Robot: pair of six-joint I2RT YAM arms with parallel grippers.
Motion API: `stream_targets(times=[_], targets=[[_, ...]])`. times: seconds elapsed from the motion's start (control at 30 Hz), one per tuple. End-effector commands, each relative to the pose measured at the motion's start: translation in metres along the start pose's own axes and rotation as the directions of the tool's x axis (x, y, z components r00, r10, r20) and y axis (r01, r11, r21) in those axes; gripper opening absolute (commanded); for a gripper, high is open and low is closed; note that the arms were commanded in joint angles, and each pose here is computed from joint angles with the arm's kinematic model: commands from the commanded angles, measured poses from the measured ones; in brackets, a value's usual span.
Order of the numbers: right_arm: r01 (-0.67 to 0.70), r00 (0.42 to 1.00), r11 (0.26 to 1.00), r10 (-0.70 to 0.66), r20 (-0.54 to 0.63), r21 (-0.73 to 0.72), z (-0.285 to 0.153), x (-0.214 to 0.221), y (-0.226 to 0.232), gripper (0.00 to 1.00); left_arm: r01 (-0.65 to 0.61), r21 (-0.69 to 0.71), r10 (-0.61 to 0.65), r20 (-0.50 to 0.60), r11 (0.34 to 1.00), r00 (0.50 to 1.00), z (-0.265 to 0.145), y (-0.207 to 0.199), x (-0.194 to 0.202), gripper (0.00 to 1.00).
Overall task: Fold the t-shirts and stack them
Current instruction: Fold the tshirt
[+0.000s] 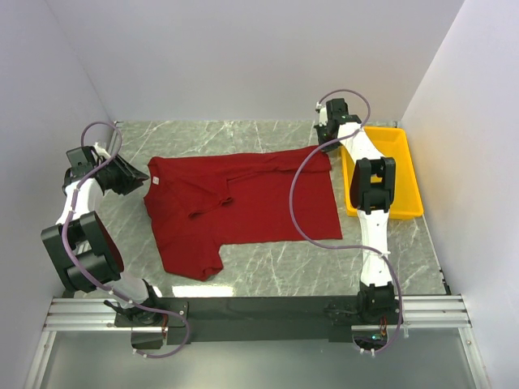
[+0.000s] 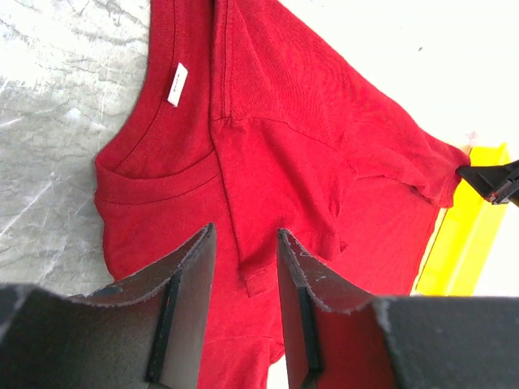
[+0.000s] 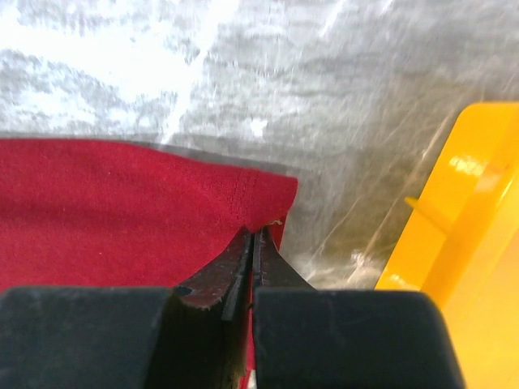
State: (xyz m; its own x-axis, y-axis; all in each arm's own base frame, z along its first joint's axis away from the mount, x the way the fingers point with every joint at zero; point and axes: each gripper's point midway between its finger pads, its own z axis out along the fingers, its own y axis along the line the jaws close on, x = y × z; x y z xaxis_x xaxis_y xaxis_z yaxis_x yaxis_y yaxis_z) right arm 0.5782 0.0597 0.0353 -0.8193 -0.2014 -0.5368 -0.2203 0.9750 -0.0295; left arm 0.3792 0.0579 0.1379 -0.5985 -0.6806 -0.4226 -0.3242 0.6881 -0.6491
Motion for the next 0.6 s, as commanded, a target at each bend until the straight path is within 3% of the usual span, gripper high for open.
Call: stream_targets(times=[0.0, 0.17, 0.37, 0.57], targets=[[0.012, 0.992, 0.999, -0.016, 0.123, 0.034, -0.020, -0.037, -0.013, 0.01, -0.021, 0.027, 0.020, 0.017, 0.999, 1.000, -0.005, -0.009, -0.010, 0.41], [0.028, 0.992, 0.999, -0.033, 0.123, 0.045, -0.016, -0.036, -0.015, 0.03, -0.009, 0.032, 0.009, -0.006, 0.999, 1.000, 0.000, -0.006, -0.002, 0.41], [0.053, 0.994, 0.998, -0.056, 0.096, 0.032, -0.015, -0.026, -0.013, 0.20, 0.009, 0.013, -0.008, -0.059, 1.000, 0.998, 0.021, -0.003, 0.019, 0.41], [0.050, 0.995, 0.998, -0.052, 0.087, 0.026, -0.015, -0.021, -0.012, 0.20, 0.027, -0.024, -0.028, -0.074, 0.999, 0.997, 0.052, -0.002, 0.024, 0.41]])
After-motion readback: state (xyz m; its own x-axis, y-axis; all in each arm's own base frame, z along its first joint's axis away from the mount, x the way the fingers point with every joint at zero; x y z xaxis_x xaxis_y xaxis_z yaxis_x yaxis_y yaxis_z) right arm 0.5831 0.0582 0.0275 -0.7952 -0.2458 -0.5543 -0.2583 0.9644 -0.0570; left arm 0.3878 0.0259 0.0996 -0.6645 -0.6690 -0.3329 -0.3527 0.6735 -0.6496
